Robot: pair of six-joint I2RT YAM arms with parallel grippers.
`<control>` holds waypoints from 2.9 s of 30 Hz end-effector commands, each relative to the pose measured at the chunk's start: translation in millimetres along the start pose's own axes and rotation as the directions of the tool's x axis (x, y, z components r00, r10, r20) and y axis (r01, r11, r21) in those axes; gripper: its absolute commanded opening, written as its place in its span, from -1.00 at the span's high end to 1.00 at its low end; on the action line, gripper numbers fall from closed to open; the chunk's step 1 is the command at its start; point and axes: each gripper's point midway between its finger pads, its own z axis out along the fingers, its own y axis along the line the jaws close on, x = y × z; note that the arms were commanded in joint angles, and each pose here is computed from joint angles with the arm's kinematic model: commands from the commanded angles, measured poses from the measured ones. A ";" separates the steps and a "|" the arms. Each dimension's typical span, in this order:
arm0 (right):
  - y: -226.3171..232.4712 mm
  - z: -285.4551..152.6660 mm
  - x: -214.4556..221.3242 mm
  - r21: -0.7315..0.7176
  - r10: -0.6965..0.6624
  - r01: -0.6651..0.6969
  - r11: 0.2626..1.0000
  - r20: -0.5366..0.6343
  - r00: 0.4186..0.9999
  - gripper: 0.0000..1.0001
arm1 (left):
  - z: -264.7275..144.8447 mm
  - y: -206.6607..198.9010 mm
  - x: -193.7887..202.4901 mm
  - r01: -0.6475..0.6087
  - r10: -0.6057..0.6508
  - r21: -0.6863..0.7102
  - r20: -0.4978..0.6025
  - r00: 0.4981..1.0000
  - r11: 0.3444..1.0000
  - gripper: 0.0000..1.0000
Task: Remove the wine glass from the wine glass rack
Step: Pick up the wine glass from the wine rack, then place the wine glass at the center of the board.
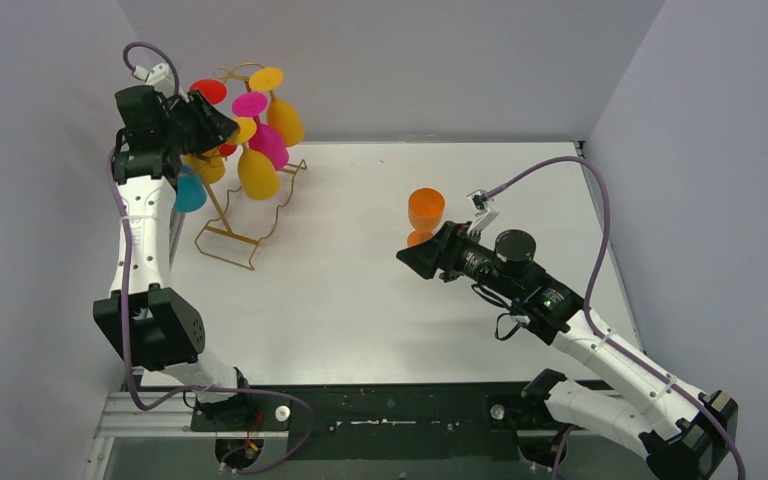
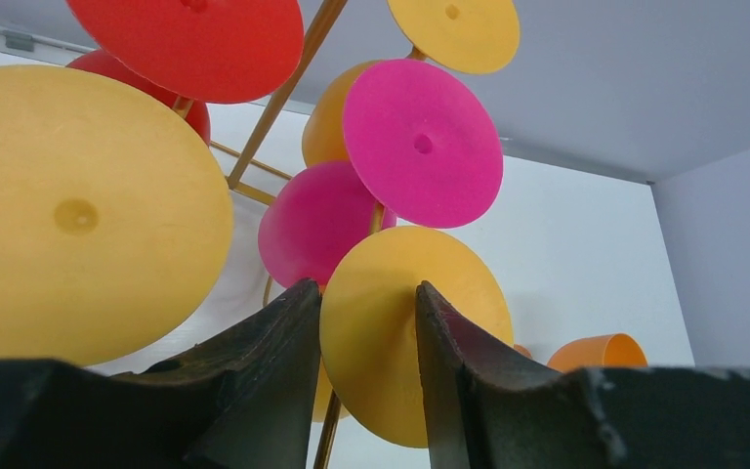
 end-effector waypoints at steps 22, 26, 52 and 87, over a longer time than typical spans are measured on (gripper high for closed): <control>16.6 -0.8 -13.4 -0.054 -0.003 0.006 0.999 0.050 0.999 -0.27 | -10.3 1.6 9.6 0.081 -0.081 -0.009 -0.020 0.996 0.997 0.87; 16.7 -1.0 -13.6 -0.054 -0.002 0.005 0.999 0.051 0.999 -0.27 | -11.7 -0.4 10.6 0.101 -0.101 0.017 -0.022 0.995 0.995 0.99; 17.0 -2.3 -15.2 -0.050 -0.010 0.013 0.999 0.056 0.998 -0.27 | -28.8 -41.6 1.1 0.197 -0.201 0.277 -0.012 0.979 0.941 1.00; 29.0 5.7 -11.7 -0.150 0.022 -0.013 0.989 0.055 0.998 -0.28 | -94.6 -137.2 43.3 -0.001 0.013 0.540 -0.020 1.000 0.842 1.00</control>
